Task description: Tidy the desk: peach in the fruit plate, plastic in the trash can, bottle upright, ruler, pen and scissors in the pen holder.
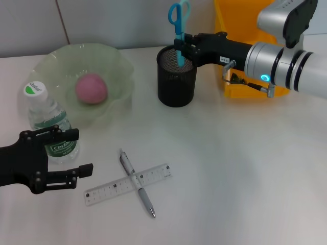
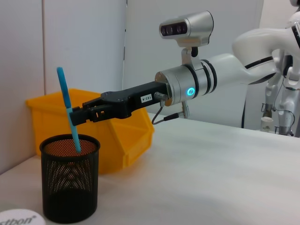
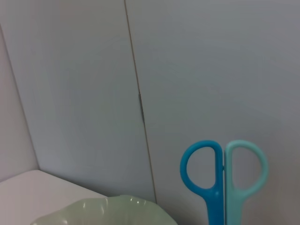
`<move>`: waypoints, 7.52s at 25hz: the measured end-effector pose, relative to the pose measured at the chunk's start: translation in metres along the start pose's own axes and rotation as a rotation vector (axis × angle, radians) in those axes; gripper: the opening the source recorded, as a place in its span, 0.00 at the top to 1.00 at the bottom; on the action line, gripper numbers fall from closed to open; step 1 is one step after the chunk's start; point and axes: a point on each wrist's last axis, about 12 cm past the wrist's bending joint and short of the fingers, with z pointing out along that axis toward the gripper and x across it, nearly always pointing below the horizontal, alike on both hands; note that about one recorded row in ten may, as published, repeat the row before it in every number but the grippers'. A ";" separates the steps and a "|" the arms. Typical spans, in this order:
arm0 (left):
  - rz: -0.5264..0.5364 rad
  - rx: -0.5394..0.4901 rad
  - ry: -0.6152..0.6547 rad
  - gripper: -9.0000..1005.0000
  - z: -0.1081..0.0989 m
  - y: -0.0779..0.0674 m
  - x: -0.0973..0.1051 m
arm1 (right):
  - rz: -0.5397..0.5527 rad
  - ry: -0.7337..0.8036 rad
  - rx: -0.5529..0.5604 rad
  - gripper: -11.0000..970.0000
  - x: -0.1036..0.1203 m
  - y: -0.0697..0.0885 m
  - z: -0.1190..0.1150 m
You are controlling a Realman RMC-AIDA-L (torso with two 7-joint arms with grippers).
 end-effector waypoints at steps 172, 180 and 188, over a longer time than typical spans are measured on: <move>0.349 0.063 0.851 0.24 0.225 -0.025 -0.090 | -0.219 0.593 -0.510 0.26 -0.022 0.002 -0.089; 0.353 0.059 0.861 0.24 0.227 -0.024 -0.087 | -0.225 0.592 -0.517 0.26 -0.019 0.004 -0.088; 0.351 0.050 0.864 0.25 0.228 -0.021 -0.086 | -0.229 0.590 -0.521 0.26 -0.017 0.006 -0.088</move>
